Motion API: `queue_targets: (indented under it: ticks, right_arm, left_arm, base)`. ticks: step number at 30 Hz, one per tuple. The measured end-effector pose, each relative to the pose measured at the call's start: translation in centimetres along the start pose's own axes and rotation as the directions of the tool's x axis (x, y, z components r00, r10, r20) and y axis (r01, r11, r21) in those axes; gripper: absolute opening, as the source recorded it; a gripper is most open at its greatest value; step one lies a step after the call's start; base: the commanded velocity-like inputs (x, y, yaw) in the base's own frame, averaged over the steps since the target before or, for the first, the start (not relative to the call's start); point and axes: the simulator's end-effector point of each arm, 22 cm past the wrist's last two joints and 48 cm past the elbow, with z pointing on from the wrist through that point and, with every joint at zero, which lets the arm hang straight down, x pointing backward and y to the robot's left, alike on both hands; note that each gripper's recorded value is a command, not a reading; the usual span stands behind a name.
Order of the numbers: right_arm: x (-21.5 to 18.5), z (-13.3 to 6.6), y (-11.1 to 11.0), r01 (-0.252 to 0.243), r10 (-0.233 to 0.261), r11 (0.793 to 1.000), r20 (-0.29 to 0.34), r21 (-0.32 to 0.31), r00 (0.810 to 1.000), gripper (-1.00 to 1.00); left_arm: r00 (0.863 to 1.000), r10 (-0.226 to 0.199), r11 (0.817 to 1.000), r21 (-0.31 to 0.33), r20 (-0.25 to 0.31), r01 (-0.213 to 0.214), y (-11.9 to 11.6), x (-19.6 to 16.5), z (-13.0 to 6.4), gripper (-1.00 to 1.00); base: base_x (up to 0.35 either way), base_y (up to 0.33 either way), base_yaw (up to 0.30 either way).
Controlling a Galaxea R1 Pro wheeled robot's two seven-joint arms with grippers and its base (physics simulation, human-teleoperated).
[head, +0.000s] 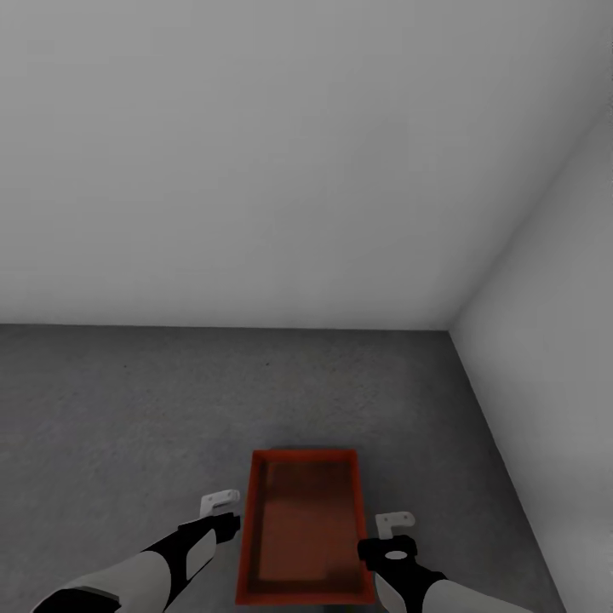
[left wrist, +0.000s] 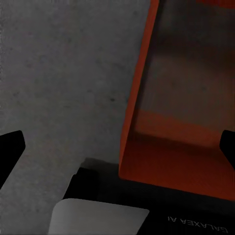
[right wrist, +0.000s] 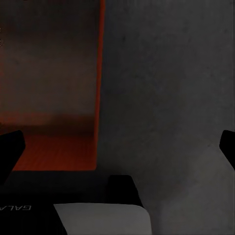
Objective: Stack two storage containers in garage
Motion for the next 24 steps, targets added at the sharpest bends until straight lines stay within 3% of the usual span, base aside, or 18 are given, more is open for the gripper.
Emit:
queue_targets:
  ticks: [24]
  right_arm:
    - [-1.3,-1.4,-0.3,-0.007,0.007,1.000,0.031,0.004,0.999,1.00]
  left_arm:
    - [1.000,-0.001,1.000,0.002,0.017,0.001,0.0,-1.0,-1.5,1.00]
  base:
    - [0.000,0.000,0.004]
